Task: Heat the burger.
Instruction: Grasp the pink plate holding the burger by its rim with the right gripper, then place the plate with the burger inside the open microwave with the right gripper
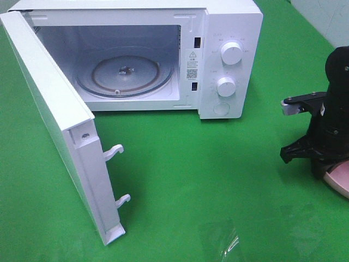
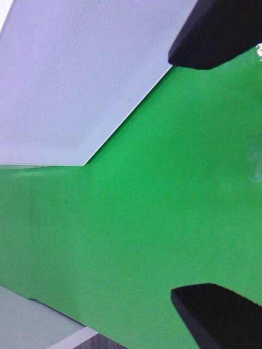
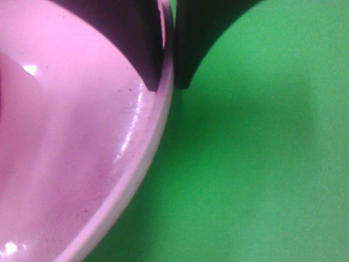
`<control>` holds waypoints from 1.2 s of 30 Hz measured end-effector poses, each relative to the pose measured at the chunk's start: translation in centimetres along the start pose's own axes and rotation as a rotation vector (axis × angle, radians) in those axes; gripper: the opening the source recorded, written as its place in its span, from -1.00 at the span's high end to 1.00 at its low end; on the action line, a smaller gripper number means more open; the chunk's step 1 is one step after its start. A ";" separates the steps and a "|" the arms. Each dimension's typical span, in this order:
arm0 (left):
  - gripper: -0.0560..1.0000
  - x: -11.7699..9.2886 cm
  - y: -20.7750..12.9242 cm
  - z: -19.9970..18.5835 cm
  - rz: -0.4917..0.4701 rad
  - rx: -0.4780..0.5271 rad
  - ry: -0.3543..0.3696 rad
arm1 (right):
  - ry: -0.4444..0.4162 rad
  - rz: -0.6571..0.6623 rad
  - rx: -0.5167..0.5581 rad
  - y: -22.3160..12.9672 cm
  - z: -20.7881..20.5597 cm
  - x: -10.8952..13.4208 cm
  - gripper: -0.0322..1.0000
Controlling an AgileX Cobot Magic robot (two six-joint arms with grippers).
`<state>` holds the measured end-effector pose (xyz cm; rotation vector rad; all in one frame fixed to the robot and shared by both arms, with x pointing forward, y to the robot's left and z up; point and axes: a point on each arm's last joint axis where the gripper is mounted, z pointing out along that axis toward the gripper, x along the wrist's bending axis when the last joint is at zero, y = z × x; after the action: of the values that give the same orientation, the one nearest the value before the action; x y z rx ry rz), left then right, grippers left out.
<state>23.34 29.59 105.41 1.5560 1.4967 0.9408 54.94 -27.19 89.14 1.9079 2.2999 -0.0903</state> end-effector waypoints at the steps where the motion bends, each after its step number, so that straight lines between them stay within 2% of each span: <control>1: -0.99 0.0 0.0 0.0 0.000 0.000 0.000 | 0.000 0.000 0.000 0.0 0.0 0.0 0.85; 11: -0.99 0.0 0.0 0.0 0.000 0.000 0.000 | -0.065 0.009 0.016 -0.3 -1.0 -0.6 0.89; 28: -0.99 0.0 0.0 0.0 0.000 0.000 0.000 | -0.176 -0.045 0.001 -1.1 -4.5 1.1 0.86; 36: -0.99 0.0 0.0 0.0 0.000 0.000 0.000 | -0.190 -0.089 -0.007 -1.6 -6.1 2.6 0.86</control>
<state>23.34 29.59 105.41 1.5560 1.4967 0.9408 52.39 -24.13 94.72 1.7116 2.2538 -0.2612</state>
